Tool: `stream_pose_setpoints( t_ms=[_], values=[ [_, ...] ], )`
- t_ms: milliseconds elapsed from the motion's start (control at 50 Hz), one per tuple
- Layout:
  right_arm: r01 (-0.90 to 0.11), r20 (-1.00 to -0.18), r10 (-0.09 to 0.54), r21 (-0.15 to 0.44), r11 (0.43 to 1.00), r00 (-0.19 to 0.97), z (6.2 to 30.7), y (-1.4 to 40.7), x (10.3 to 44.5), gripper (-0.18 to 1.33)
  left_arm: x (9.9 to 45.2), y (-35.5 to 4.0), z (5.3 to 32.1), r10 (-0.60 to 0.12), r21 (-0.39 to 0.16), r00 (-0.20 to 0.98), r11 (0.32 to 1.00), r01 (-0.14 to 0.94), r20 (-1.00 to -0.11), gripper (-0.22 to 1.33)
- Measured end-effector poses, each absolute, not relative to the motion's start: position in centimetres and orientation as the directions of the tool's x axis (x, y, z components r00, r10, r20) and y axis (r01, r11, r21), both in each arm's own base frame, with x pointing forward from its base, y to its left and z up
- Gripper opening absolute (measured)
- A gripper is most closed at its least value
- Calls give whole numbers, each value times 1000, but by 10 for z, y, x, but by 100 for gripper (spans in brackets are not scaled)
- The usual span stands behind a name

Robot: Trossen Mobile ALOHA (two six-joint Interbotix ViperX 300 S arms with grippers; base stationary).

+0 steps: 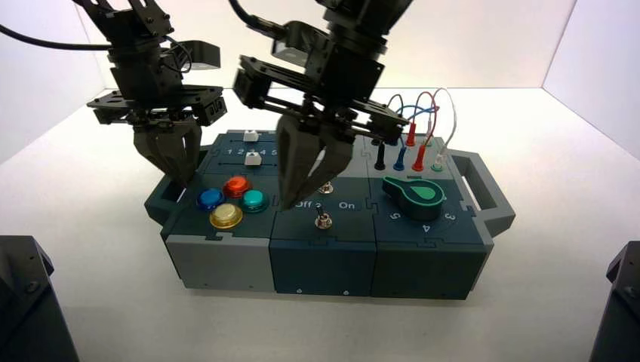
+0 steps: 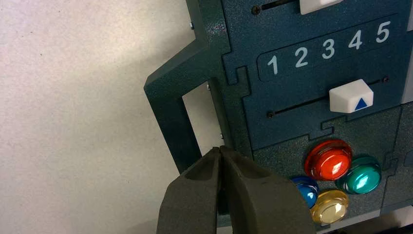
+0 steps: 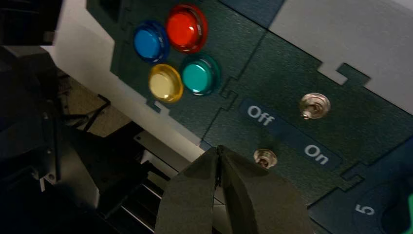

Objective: Flip the bottom switch on with the right gripper.

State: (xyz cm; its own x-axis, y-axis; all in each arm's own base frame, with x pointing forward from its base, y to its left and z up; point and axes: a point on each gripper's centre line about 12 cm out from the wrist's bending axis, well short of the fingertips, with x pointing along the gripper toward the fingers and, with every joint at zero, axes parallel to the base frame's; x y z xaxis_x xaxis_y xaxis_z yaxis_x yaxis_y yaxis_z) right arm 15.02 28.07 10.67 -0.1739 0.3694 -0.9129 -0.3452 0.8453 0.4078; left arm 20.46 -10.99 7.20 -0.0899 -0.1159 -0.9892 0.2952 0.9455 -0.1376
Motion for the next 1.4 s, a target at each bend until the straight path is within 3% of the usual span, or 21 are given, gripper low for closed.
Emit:
stream_pose_setpoints(
  t_ms=[420, 1400],
  values=[
    [-336, -921, 336, 385, 859, -196, 96, 269, 142, -15, 205, -110, 71, -116, -138, -93, 946, 294, -989, -16],
    [-273, -920, 355, 388, 880, -162, 100, 248, 150, -15, 206, -111, 71, -114, -136, -91, 945, 297, -989, -16]
  ],
)
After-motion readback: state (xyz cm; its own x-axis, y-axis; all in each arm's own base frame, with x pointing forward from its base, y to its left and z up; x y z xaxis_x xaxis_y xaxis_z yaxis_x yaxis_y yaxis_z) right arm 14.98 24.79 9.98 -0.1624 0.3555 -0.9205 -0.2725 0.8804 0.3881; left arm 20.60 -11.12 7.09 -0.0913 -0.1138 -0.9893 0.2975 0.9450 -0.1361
